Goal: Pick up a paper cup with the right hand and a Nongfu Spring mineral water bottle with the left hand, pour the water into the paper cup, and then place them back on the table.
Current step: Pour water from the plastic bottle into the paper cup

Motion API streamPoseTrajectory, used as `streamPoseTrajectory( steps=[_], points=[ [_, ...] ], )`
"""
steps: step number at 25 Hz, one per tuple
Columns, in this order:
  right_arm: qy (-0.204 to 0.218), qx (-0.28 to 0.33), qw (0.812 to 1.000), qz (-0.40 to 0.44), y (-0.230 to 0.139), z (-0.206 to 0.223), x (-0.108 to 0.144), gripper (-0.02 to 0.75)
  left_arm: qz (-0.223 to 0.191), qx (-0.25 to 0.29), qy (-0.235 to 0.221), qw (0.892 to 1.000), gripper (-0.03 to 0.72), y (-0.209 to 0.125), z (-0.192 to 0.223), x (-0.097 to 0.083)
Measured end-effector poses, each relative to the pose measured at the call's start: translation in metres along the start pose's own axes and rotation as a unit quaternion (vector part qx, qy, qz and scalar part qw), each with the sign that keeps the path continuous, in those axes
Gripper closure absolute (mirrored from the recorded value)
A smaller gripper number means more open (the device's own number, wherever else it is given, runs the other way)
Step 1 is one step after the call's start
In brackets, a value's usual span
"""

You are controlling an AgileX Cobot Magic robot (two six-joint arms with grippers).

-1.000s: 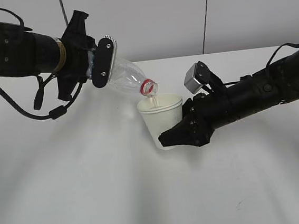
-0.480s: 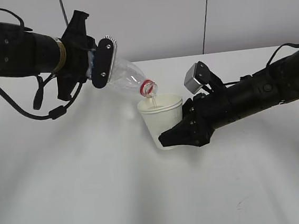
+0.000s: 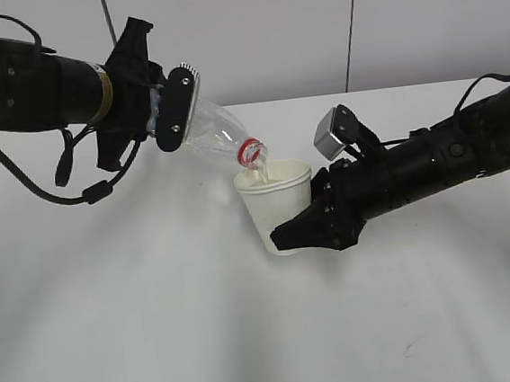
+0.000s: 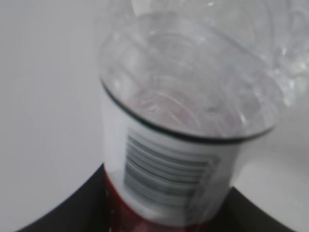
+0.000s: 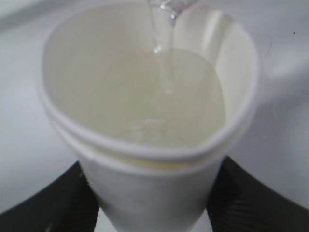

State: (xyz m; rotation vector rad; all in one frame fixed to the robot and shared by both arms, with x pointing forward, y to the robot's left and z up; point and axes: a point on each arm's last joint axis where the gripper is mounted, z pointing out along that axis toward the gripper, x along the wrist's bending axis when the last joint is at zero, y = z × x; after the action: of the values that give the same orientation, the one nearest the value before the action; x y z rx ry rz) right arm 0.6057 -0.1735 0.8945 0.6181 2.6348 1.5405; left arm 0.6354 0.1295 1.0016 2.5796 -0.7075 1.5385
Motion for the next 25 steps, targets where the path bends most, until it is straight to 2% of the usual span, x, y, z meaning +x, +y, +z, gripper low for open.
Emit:
streamPoseTrajectory(
  steps=[25],
  points=[
    [0.000,0.000,1.000,-0.002,0.0000,0.0000,0.0000,0.303,0.004,0.000,0.000,1.000,0.386,0.0000,0.0000,0.0001]
  ],
)
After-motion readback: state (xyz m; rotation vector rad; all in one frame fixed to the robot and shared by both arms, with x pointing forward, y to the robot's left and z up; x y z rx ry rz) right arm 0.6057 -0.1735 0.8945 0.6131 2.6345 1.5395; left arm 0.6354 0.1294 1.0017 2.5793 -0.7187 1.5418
